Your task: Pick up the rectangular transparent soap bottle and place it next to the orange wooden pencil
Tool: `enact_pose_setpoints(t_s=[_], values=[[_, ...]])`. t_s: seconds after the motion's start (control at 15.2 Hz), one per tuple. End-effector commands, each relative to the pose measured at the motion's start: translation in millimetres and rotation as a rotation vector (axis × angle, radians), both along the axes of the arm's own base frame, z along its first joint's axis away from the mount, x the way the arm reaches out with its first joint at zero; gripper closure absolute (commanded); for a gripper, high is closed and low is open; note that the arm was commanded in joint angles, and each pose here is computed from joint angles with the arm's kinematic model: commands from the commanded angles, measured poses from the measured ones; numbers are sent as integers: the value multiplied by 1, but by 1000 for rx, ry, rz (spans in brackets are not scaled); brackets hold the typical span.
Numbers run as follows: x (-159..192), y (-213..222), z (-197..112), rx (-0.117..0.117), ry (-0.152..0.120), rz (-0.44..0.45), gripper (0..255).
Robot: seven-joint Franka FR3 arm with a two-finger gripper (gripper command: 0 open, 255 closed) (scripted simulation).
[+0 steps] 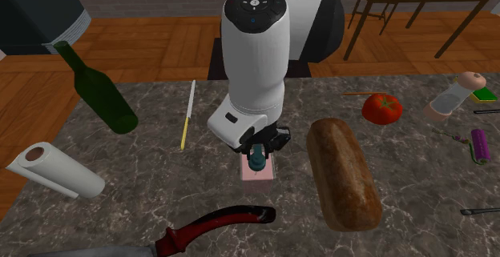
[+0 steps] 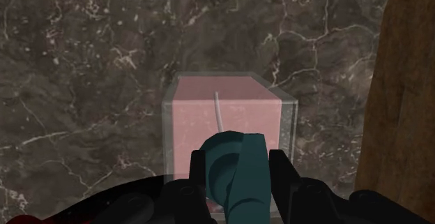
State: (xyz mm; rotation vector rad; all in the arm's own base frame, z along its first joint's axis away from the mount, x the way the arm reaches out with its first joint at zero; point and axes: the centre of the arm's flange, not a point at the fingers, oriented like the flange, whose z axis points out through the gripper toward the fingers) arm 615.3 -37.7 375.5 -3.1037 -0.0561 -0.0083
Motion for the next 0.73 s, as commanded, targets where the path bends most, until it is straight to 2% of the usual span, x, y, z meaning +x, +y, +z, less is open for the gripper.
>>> enact_pose_setpoints(t_s=[0.0,0.66], values=[[0,0,5,0,1,0,255],[0,0,58,0,1,0,255]])
